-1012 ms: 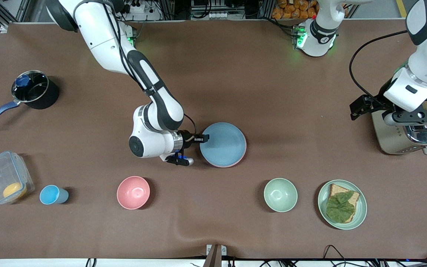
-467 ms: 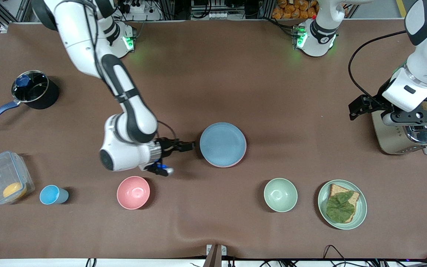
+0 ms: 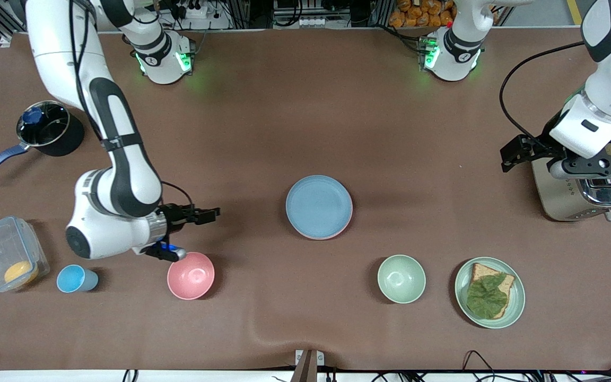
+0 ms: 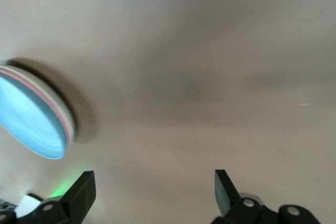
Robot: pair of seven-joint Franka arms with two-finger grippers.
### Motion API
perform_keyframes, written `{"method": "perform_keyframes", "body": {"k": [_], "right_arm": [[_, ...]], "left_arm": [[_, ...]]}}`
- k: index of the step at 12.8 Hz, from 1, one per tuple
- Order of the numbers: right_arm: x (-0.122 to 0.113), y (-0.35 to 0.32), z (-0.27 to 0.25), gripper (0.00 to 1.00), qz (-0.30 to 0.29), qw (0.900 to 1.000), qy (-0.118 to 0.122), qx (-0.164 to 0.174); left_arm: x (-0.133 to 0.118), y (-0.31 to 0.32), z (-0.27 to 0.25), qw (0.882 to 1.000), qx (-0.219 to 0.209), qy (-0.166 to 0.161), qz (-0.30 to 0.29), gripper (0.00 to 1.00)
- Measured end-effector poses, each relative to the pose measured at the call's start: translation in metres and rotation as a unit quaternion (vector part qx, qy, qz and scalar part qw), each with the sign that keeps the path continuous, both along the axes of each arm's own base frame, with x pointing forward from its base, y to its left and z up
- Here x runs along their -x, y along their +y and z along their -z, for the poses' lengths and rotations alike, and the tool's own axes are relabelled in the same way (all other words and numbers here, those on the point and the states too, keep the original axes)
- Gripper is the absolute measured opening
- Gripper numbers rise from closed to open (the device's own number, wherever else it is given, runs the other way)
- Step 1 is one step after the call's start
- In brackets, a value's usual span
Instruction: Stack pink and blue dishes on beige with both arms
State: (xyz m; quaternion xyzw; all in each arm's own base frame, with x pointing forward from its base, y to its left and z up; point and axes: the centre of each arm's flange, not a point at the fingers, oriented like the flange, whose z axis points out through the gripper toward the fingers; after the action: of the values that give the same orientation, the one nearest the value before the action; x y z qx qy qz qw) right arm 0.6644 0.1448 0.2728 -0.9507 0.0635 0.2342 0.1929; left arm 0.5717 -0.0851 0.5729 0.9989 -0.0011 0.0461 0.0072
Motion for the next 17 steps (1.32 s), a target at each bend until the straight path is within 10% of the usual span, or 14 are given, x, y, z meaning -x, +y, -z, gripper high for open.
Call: {"method": "perform_keyframes", "body": {"k": [10, 17], "right_arm": [[-0.004, -0.136, -0.107, 1.0, -0.048, 0.984, -0.084, 0.152], [0.084, -0.18, -0.278, 1.0, -0.028, 0.97, -0.152, 0.189]], "left_arm": [[-0.002, -0.001, -0.006, 1.0, 0.001, -0.006, 0.001, 1.0], [-0.003, 0.003, -0.009, 1.0, 0.001, -0.003, -0.003, 1.0]]}}
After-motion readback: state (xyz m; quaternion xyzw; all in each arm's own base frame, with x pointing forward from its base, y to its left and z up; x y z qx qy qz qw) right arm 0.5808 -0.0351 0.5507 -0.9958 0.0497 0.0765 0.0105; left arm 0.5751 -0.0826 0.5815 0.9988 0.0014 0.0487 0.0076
